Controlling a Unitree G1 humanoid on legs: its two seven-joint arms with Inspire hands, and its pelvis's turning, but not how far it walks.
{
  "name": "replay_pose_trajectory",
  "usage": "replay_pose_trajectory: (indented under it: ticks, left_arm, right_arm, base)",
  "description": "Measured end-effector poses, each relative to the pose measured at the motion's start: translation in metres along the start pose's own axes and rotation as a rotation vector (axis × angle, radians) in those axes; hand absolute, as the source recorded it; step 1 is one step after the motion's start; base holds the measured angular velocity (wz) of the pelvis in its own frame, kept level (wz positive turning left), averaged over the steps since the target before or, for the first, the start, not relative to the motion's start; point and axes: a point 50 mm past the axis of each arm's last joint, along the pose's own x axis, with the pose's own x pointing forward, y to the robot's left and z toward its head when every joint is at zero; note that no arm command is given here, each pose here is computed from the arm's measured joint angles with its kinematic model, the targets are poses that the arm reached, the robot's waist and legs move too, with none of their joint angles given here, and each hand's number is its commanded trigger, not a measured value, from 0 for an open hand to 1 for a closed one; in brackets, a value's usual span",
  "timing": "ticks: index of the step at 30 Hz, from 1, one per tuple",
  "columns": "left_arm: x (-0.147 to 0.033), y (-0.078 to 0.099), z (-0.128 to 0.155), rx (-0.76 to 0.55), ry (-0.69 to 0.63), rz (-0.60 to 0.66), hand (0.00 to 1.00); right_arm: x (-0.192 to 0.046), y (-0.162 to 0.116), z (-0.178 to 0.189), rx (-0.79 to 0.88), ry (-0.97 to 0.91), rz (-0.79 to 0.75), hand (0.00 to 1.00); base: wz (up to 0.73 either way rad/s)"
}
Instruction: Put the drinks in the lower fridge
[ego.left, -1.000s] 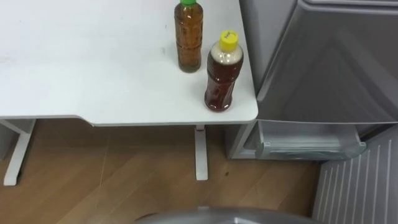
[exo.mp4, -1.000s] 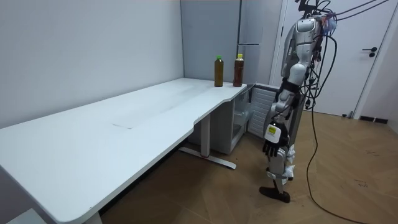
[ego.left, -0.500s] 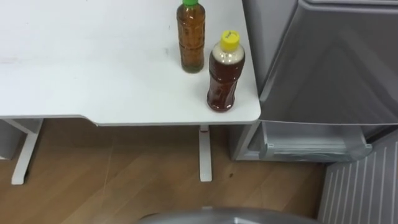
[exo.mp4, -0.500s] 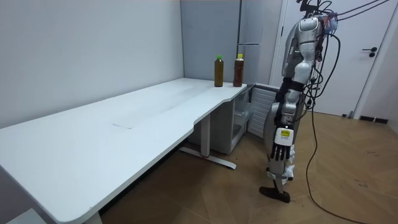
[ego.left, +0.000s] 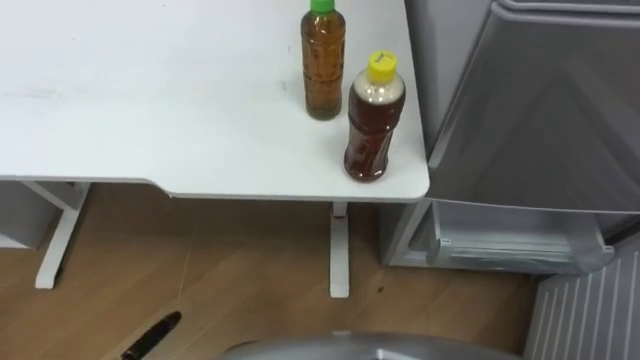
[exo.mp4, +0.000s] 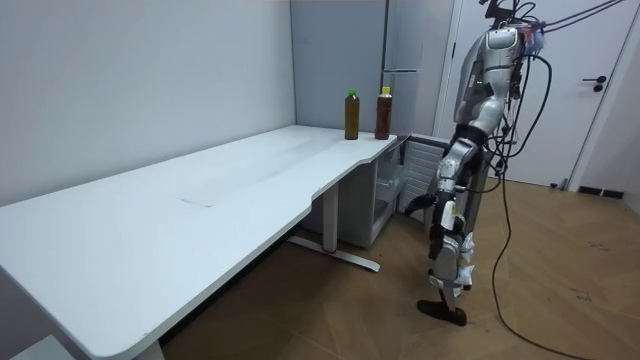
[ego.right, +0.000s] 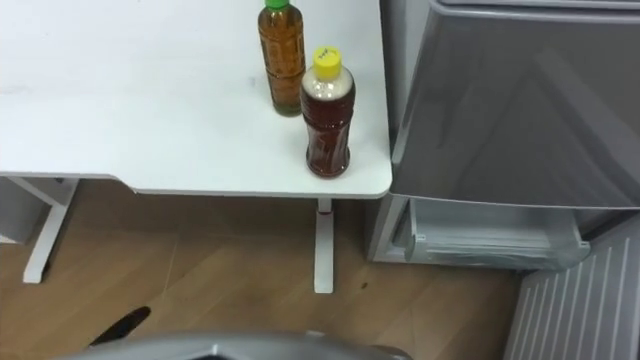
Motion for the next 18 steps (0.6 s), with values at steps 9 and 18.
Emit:
replay_pose_trajectory:
  ticks: [9,18]
  left_arm:
    - [-0.034,-0.032,0.064,-0.198,-0.338,0.054,0.0]
    - [-0.105,-0.059,0.124,-0.239,-0.872,-0.007,0.0]
  right_arm:
    - [-0.001,-0.004,0.003,-0.005,-0.064,-0.045,0.0]
    - [-0.001,-0.002,0.002,-0.029,-0.094,-0.049,0.0]
  base:
    - [0.01]
    - [0.07]
